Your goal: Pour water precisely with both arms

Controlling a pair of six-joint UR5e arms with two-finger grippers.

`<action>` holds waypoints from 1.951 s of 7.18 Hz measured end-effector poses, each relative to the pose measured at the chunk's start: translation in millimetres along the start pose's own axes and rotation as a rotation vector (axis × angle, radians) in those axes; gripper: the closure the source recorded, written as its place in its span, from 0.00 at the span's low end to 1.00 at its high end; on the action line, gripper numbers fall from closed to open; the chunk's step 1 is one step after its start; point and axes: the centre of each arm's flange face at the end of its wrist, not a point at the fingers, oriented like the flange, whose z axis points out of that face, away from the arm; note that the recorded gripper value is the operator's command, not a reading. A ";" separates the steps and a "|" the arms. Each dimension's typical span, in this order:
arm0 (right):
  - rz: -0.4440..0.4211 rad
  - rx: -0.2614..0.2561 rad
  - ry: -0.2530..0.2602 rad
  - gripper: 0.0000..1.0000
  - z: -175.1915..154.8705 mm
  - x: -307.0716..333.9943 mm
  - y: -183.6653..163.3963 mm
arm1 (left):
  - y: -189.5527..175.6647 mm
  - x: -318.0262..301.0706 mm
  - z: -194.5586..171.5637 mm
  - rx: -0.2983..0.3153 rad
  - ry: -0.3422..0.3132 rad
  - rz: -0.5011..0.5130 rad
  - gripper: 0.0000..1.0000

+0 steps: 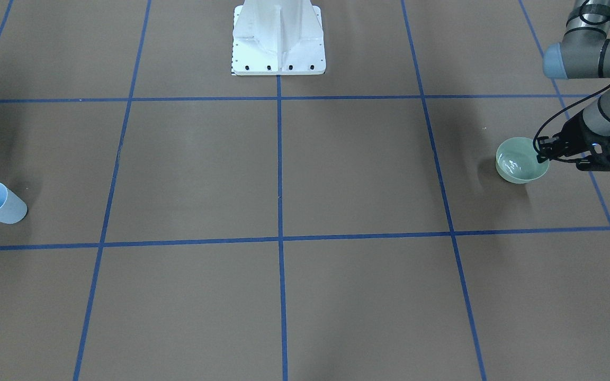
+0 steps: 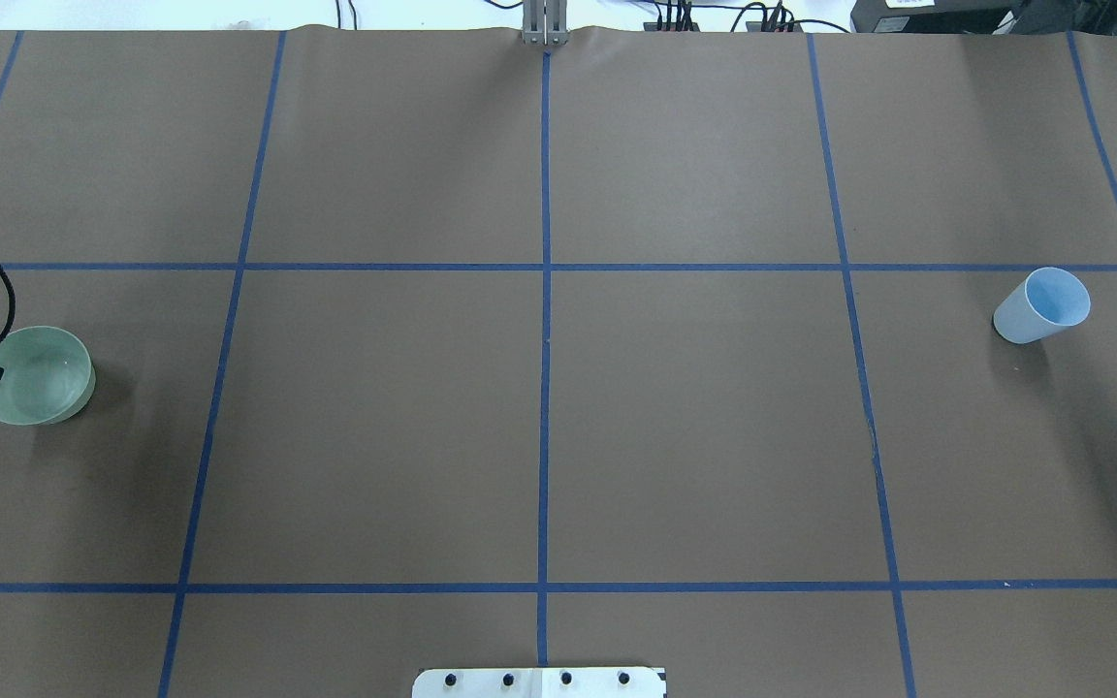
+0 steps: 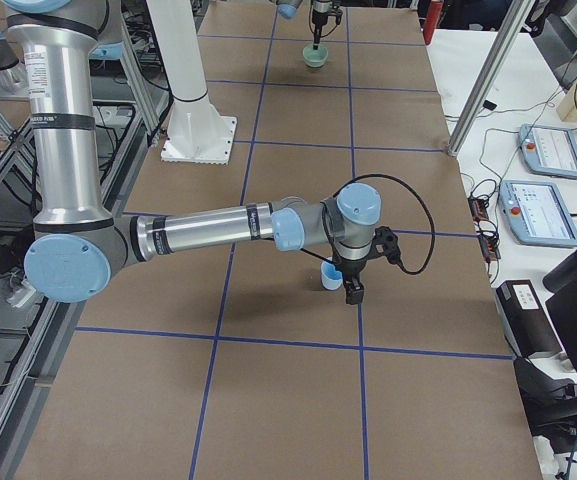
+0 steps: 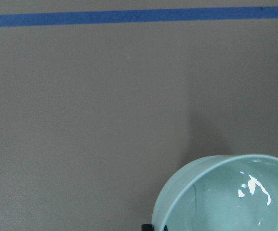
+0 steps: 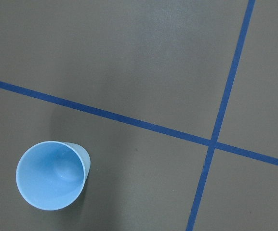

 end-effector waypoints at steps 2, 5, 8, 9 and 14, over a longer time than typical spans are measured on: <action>-0.002 0.002 0.000 0.00 -1.0 -0.1 -0.4 | 5.4 -22.9 -8.8 0.023 -0.006 0.030 0.00; 0.004 0.005 -0.003 0.00 -3.3 4.2 2.0 | -20.0 -36.3 -58.3 0.077 -0.023 0.048 0.00; 0.030 0.004 -0.002 0.00 -4.7 13.9 8.3 | -73.5 -36.6 -156.8 0.090 -0.074 0.109 0.00; 0.046 -0.003 -0.001 0.00 -2.6 19.6 13.1 | -83.7 -56.4 -195.1 0.109 -0.085 0.120 0.00; 0.174 0.006 -0.028 0.00 -31.3 53.4 35.4 | -48.7 -176.4 -231.7 0.157 -0.094 -0.021 0.00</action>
